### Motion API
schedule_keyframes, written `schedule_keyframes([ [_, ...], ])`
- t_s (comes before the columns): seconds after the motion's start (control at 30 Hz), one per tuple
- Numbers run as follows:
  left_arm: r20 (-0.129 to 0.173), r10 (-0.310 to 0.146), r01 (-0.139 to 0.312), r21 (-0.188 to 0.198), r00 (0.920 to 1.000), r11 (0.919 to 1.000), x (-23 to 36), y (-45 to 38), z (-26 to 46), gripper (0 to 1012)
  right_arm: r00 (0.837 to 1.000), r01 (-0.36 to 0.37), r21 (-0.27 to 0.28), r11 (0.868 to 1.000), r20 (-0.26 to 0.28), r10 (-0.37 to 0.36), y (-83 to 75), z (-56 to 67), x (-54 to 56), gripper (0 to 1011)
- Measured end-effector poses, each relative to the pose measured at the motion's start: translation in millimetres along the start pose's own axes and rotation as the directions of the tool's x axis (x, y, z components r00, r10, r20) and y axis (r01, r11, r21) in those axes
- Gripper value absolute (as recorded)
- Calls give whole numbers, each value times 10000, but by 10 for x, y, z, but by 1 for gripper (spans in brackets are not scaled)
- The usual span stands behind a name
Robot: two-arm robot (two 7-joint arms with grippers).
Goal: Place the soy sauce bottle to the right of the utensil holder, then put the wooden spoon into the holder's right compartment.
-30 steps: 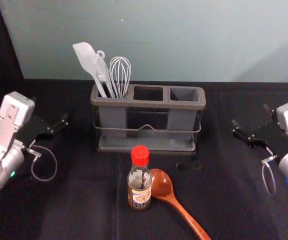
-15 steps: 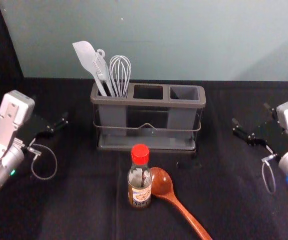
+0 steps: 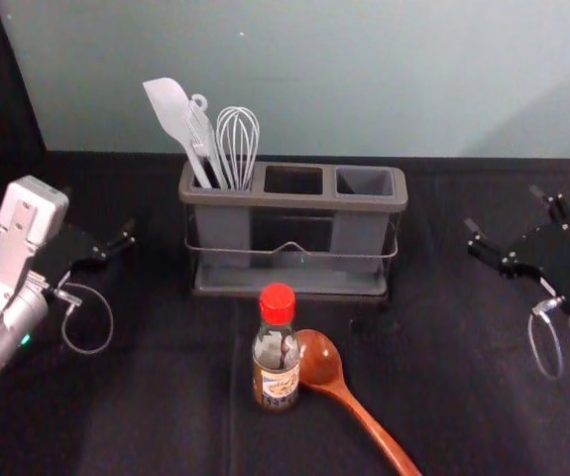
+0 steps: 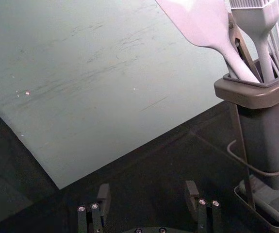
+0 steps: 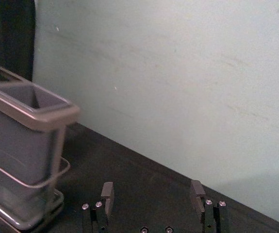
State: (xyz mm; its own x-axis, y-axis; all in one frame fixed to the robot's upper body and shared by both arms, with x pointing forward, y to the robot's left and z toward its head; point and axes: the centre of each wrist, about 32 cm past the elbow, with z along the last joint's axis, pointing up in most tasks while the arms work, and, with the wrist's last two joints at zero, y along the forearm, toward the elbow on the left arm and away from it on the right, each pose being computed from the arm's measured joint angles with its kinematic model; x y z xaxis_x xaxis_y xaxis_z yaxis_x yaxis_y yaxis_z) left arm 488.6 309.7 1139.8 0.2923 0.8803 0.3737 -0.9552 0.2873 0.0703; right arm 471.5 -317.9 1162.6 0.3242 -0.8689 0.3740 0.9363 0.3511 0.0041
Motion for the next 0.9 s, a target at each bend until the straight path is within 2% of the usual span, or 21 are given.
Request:
schedule_keyframes([
  [0.13,0,0,0,0,10000,10000,0,0,0,1005,9996,-233,310,9992,-181,239,-88,69,15,1004],
  [0.3,0,1,-1,0,10000,10000,0,0,0,1005,9945,-833,831,9931,-561,881,-255,167,45,1004],
  [0.43,0,0,0,0,10000,10000,0,0,0,1005,9844,-1404,1129,9836,-901,1509,-369,215,60,1004],
  [0.53,-1,0,0,0,10000,10000,0,0,0,1005,9704,-1984,1362,9706,-1119,2141,-452,249,66,1004],
  [0.67,0,0,0,0,10000,10000,0,0,0,1005,9486,-2689,1553,9506,-1281,2893,-519,283,66,1004],
  [0.7,-1,1,-1,0,10000,10000,0,0,0,1005,9369,-3012,1629,9396,-1331,3234,-532,294,65,1004],
  [0.8,0,0,0,0,10000,10000,0,0,0,1005,9142,-3574,1718,9180,-1366,3815,-538,302,51,1004],
  [0.83,0,1,-1,1,10000,10000,0,0,0,1005,8964,-3977,1747,9008,-1354,4220,-533,305,36,1004],
  [0.87,0,0,0,0,10000,10000,0,0,0,1005,8874,-4164,1757,8921,-1348,4408,-527,306,27,1004],
  [0.9,0,0,0,0,10000,10000,0,0,0,1005,8708,-4481,1795,8758,-1341,4730,-514,308,3,1004],
])
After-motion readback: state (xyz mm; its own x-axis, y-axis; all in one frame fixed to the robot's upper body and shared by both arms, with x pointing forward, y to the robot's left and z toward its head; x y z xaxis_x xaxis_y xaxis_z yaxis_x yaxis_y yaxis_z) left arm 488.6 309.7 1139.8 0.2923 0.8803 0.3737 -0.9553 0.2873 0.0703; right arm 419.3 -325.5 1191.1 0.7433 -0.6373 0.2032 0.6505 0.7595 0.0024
